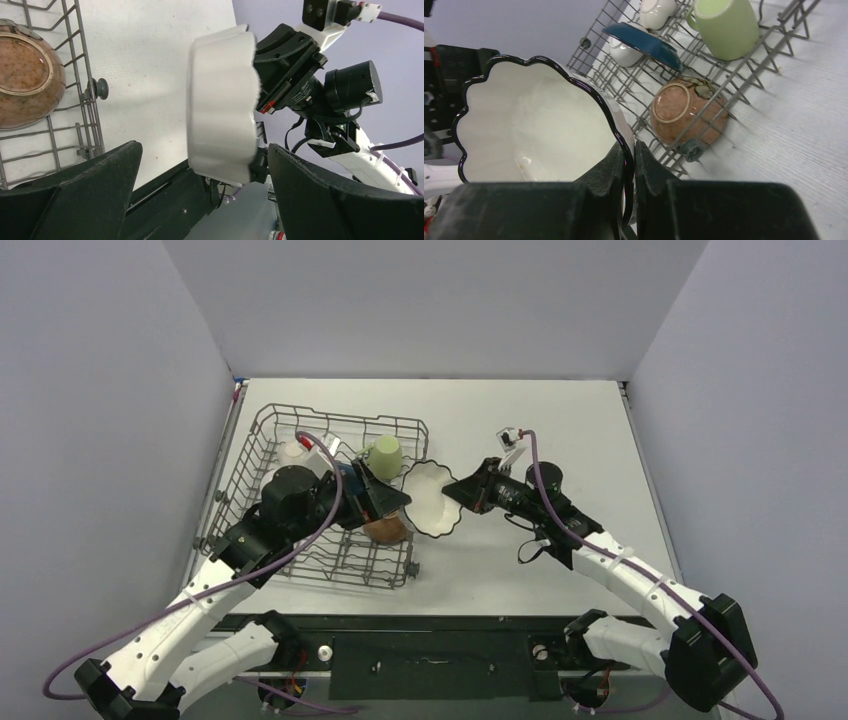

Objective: Load the mixed dishes into the dish rack

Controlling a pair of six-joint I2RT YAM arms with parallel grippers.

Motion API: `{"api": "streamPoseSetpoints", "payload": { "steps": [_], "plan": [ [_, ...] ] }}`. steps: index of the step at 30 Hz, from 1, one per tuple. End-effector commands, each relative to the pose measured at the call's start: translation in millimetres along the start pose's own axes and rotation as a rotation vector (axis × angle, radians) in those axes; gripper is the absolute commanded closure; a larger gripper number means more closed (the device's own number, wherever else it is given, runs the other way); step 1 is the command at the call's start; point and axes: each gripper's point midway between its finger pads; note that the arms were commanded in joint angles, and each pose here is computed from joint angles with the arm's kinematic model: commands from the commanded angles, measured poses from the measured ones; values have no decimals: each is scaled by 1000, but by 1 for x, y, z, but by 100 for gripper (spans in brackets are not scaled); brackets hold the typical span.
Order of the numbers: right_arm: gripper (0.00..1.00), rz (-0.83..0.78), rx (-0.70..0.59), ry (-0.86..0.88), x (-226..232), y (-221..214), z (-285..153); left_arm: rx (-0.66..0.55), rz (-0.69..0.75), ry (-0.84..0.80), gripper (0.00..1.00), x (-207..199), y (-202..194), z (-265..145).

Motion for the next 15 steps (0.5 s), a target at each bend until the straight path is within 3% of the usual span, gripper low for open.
{"api": "streamPoseSetpoints", "payload": {
  "steps": [1,9,15],
  "plan": [
    [100,-30,-227,201,57,68,-4,6,-5,-99,5,-19,0,0],
    [100,-22,-217,213,63,65,5,36,-17,-138,14,-25,-5,-1],
    [100,-32,-207,207,64,64,11,35,18,-139,31,-26,-5,-5]
  ]
}}
Point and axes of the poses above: each gripper's point midway between its finger pads, its own z axis out along the fingers, its own x axis along the line the jaws close on, y = z × x, and after that the axes turned 13 degrees about -z, right-handed
